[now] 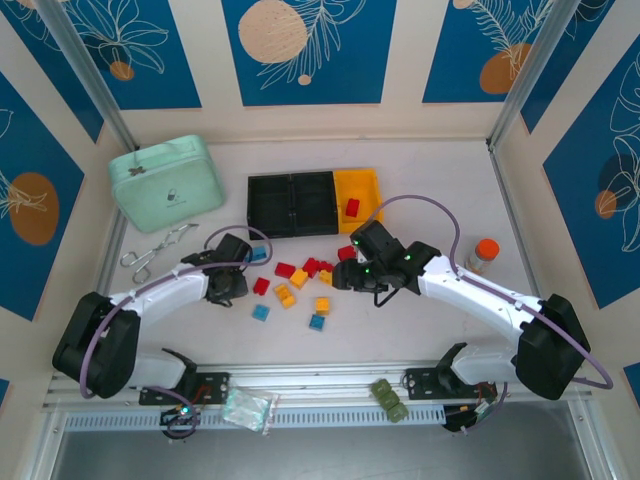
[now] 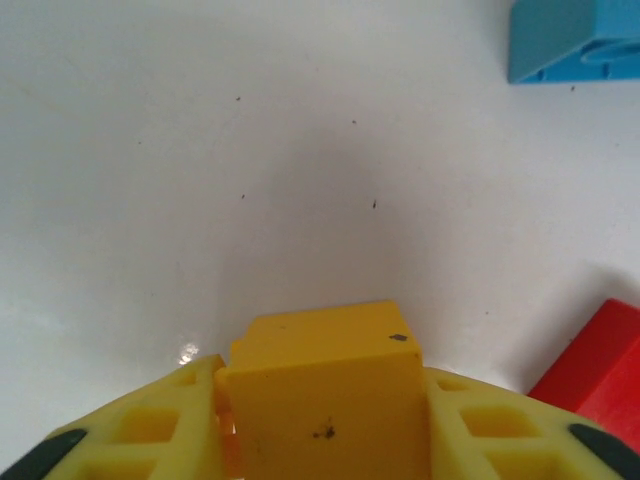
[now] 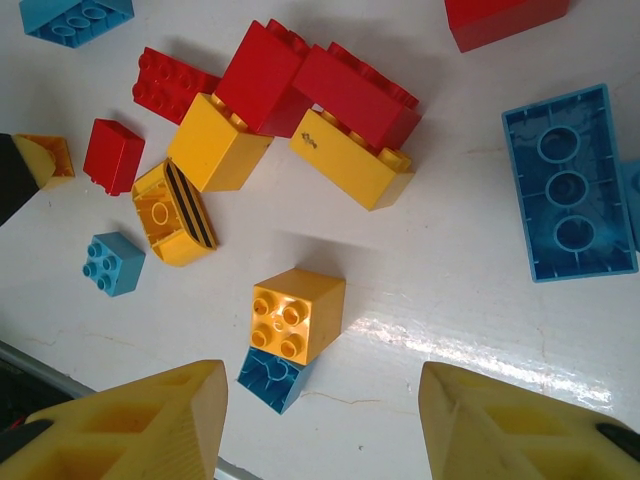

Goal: Sort the legos into containers by color
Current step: Pick up the lego from the bottom-left of the table.

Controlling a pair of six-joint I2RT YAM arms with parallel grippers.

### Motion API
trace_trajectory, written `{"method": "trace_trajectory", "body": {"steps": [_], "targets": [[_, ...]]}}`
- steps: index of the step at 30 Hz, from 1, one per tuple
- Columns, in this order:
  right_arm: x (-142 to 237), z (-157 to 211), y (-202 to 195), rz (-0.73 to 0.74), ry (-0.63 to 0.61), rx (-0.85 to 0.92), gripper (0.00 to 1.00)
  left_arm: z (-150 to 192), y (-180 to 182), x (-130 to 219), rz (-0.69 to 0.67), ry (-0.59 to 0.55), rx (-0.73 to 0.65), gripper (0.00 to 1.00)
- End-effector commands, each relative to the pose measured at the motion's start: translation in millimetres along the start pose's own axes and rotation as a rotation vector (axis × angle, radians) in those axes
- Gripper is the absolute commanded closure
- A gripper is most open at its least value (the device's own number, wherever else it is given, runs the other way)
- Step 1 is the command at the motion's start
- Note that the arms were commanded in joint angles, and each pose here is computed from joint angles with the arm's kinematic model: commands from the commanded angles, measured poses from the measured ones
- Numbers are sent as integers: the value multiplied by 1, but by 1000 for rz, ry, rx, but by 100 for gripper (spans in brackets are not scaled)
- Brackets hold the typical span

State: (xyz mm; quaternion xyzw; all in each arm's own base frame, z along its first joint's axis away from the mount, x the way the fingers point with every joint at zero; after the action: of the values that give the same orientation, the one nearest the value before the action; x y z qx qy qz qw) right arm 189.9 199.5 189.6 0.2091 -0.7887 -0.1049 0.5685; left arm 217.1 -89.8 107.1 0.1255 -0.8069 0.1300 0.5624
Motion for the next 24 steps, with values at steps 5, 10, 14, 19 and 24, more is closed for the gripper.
{"method": "trace_trajectory", "body": {"steps": [5,10,14,19,24], "targets": [[0,5,-1,13,3,-9,47,-14,-10,22,61,-21,-53,72],[10,3,2,-5,-31,-3,47,-25,-24,40,134,-29,-85,74],[14,2,1,-2,-41,-7,47,-32,-39,48,176,-32,-108,73],[18,2,0,2,-48,-15,47,-44,-63,57,223,-40,-140,74],[21,4,-3,14,-57,-29,47,-61,-96,63,277,-45,-180,74]]}}
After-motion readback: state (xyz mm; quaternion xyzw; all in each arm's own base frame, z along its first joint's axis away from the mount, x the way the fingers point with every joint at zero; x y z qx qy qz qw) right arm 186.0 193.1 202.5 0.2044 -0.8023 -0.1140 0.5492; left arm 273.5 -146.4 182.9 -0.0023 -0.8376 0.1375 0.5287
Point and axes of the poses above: each hand's point on the last joint's axis, 136 mm out from that joint toward the fingers, its own x axis back along the fingers, its own y axis along the line the jaws close on, z = x × y, the point moved 8 cm from there along x, back along the fingers, and after that the axes turned 6 degrees about x, right-handed, at the moved point
